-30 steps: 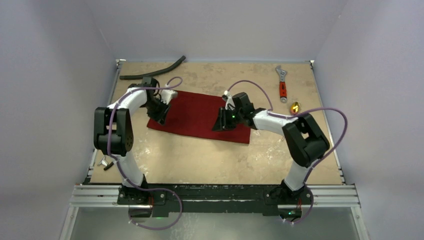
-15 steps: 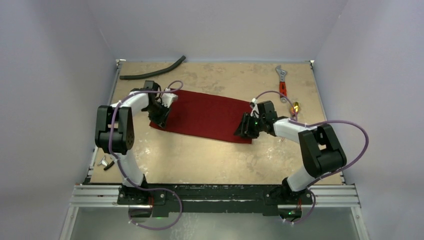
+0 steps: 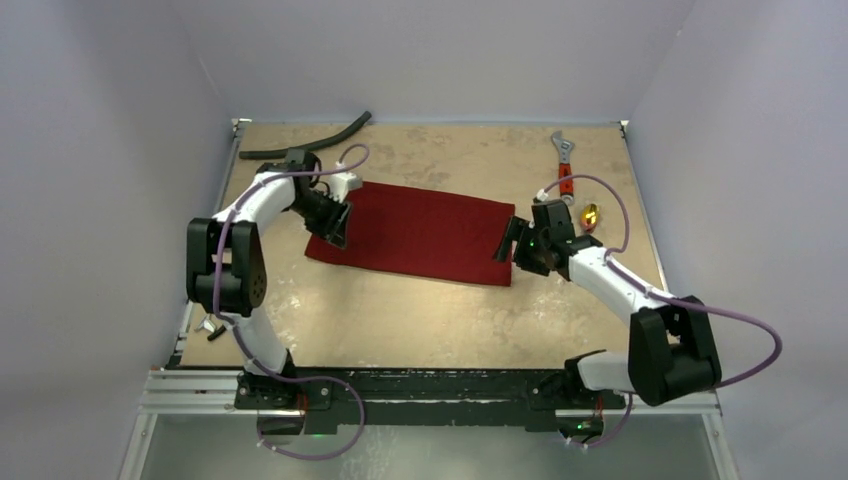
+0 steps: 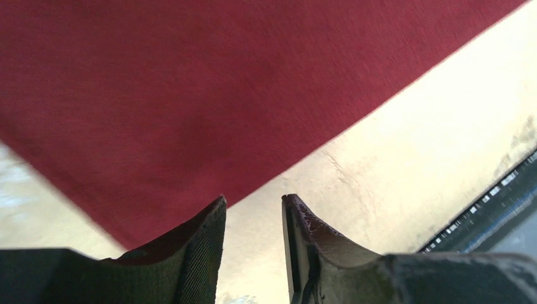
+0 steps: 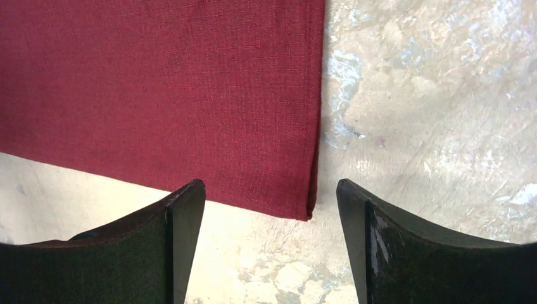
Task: Fold the napkin into a case and place the utensils inside
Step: Smooth out the rectangle-folded napkin at the center of the board, then pick up the rectangle-folded napkin from the center of the board.
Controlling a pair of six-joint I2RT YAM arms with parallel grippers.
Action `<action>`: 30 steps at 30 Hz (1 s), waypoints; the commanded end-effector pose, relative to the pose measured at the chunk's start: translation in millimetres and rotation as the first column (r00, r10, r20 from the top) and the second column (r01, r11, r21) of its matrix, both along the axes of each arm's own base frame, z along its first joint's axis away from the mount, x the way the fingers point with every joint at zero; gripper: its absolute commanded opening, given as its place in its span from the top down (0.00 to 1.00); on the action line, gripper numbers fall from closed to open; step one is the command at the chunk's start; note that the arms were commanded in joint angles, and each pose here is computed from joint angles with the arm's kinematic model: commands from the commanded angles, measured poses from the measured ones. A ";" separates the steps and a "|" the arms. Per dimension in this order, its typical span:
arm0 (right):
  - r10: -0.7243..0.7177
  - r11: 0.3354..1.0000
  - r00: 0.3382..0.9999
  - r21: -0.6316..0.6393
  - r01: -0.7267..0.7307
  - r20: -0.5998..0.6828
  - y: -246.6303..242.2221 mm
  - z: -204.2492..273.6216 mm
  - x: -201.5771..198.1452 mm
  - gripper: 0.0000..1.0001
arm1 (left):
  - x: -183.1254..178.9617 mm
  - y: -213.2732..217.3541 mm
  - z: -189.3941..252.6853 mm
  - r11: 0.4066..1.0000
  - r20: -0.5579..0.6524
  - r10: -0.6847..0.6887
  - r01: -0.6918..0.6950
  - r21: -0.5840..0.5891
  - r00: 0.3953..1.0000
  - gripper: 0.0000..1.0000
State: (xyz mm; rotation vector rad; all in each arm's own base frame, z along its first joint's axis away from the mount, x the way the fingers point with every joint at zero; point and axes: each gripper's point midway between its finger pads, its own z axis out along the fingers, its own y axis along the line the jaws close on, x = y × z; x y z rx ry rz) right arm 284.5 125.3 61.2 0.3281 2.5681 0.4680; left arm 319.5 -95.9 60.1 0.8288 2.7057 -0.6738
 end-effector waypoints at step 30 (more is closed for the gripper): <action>-0.160 0.969 0.968 0.157 0.191 -0.194 10.3 -52.1 -48.1 0.51 | 28.1 94.7 -56.7 0.956 0.135 0.164 -0.192 0.223 0.977 0.76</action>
